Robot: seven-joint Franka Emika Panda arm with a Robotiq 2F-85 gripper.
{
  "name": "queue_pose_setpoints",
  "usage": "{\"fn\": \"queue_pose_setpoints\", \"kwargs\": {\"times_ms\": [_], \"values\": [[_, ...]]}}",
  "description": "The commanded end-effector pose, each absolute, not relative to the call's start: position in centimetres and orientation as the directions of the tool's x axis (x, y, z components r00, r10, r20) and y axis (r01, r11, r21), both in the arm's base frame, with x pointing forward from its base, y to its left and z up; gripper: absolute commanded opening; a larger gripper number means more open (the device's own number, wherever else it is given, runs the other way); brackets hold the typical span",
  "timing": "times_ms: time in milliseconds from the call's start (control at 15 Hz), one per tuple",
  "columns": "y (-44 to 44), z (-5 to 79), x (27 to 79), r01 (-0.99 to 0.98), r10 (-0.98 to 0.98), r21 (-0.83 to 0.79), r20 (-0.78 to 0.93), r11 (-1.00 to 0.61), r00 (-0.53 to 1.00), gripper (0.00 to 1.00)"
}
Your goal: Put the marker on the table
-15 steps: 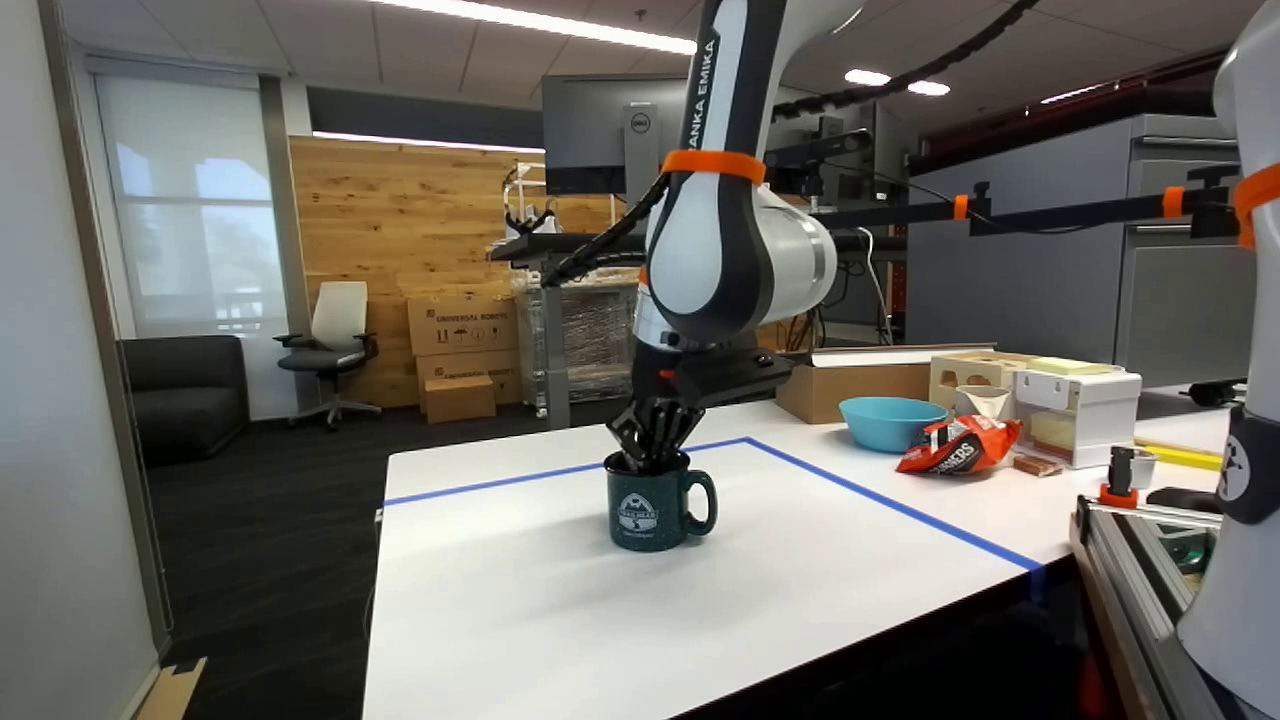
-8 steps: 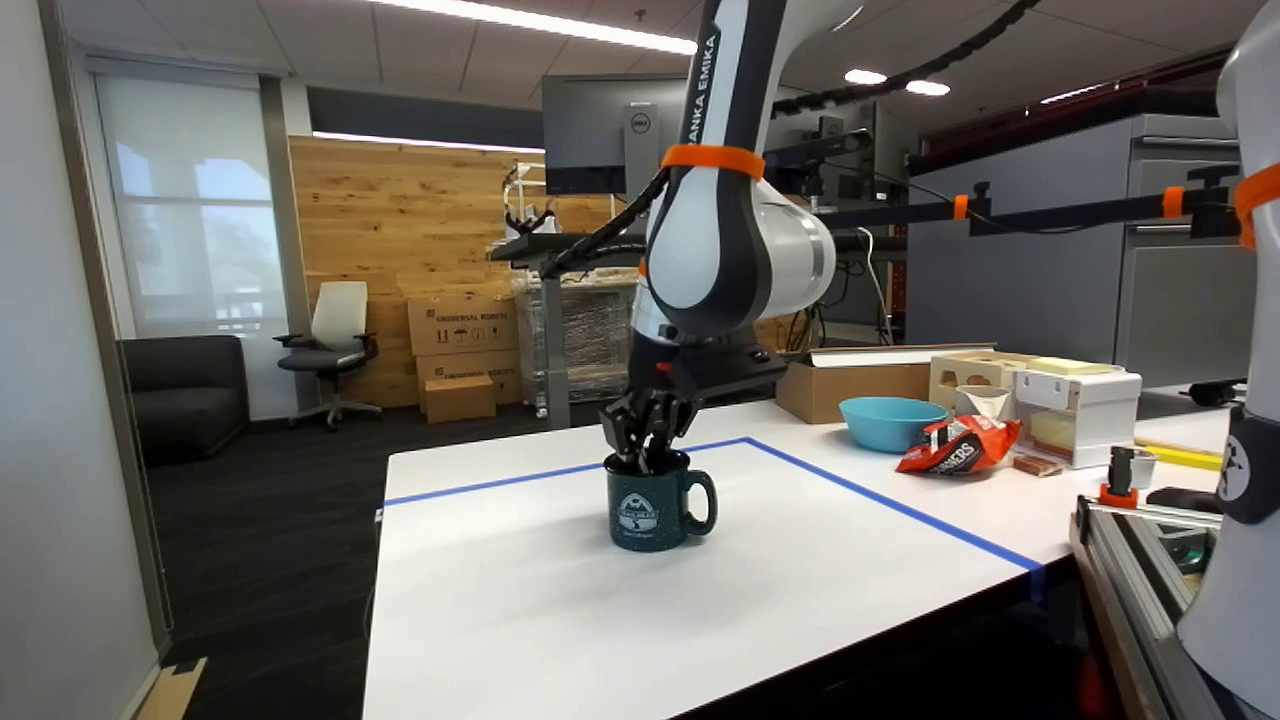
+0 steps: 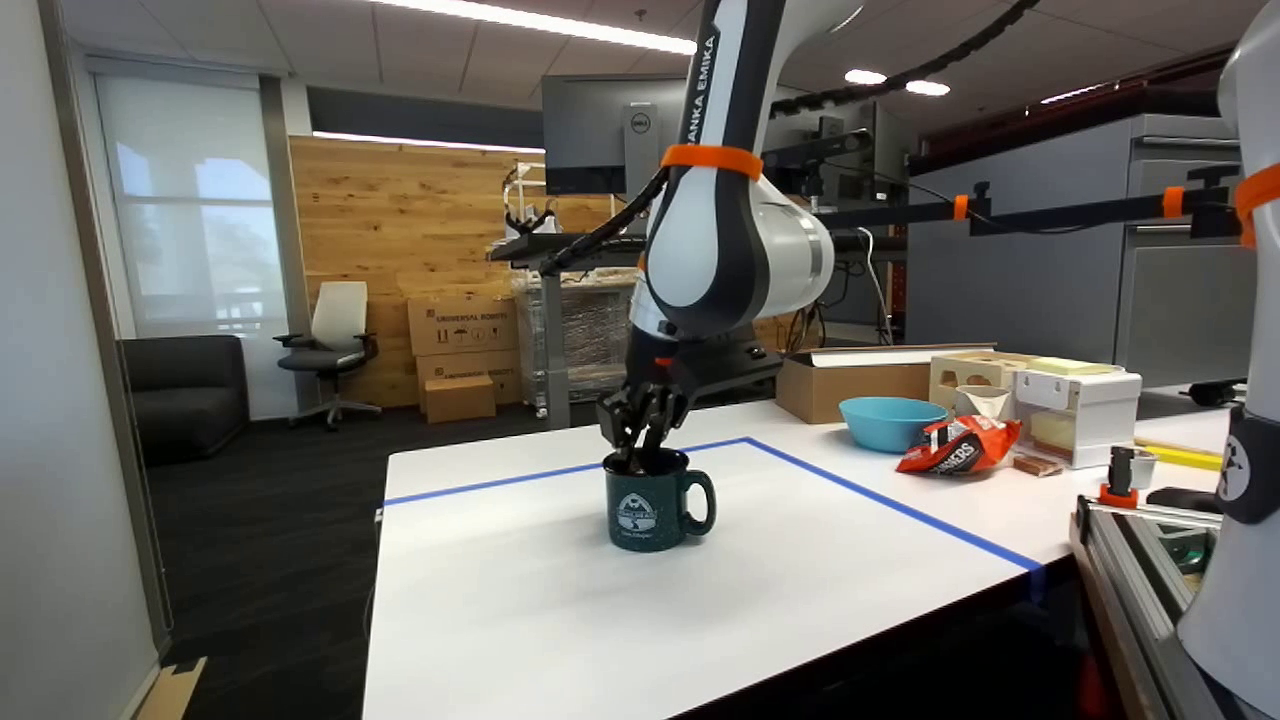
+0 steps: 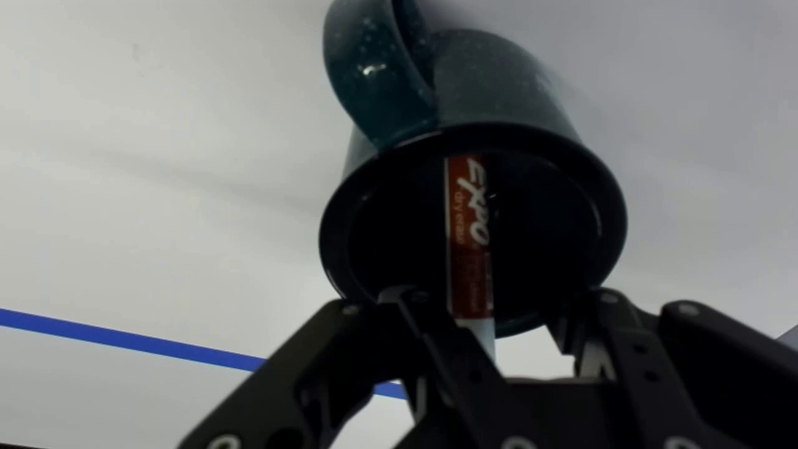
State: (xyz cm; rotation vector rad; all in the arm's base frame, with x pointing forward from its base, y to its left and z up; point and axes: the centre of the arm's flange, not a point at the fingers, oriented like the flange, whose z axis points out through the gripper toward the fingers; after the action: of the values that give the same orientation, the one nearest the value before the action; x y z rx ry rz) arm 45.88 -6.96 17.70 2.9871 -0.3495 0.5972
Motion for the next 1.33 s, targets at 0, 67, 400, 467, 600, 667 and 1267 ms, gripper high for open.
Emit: {"fn": "queue_pose_setpoints", "kwargs": {"times_ms": [0,67,400,467,600,667,1267], "values": [[-7.1,17.5,46.1,-0.215,-0.184,0.033,0.402,-0.976,0.897,0.45],[-7.1,17.3,46.1,-0.212,-0.180,0.036,0.399,-0.977,0.899,0.47],[-7.5,16.5,46.4,-0.202,-0.167,0.050,0.387,-0.978,0.907,0.44],[-7.6,16.3,46.5,-0.199,-0.164,0.053,0.386,-0.979,0.908,0.45],[-7.7,15.9,46.7,-0.193,-0.157,0.057,0.380,-0.980,0.911,0.39],[-7.7,15.7,46.8,-0.188,-0.152,0.059,0.379,-0.980,0.913,0.39],[-7.1,15.5,47.4,-0.151,-0.117,0.061,0.378,-0.987,0.918,0.05]]}}
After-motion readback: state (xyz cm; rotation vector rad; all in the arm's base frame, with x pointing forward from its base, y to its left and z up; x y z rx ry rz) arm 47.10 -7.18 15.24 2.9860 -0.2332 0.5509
